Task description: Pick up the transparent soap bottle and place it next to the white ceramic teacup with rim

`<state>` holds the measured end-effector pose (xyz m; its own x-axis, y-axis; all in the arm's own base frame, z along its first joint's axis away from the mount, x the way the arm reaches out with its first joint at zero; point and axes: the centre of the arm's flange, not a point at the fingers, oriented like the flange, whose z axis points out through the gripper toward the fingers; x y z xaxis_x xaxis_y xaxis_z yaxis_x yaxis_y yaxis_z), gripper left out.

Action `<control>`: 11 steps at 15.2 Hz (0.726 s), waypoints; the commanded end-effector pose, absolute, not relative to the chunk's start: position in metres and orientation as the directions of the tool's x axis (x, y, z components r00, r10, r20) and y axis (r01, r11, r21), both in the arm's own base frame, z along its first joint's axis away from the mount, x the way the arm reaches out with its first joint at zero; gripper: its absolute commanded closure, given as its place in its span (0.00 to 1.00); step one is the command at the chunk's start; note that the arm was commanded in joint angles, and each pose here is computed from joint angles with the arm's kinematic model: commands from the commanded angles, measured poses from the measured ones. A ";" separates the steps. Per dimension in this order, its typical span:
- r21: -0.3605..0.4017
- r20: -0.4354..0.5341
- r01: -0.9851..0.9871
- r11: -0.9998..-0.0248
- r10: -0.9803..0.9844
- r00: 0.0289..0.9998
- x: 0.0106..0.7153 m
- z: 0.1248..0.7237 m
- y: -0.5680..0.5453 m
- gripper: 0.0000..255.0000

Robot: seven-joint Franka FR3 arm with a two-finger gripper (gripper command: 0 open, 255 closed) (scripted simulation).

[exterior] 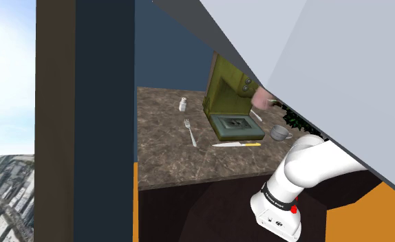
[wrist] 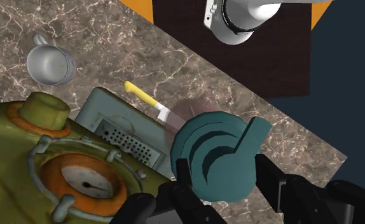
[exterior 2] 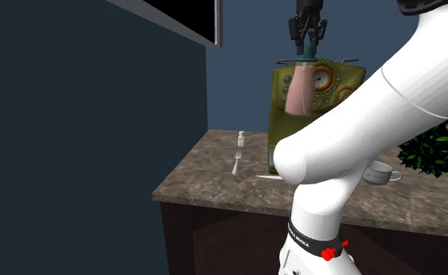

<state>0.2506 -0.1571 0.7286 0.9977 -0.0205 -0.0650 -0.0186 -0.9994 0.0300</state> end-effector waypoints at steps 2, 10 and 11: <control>0.030 -0.065 -0.017 -0.999 -0.019 0.998 0.230 0.725 -0.192 1.00; 0.030 -0.065 -0.017 -0.999 -0.019 0.998 0.176 0.726 -0.282 1.00; 0.030 -0.065 -0.017 -0.999 -0.019 0.998 0.169 0.726 -0.294 1.00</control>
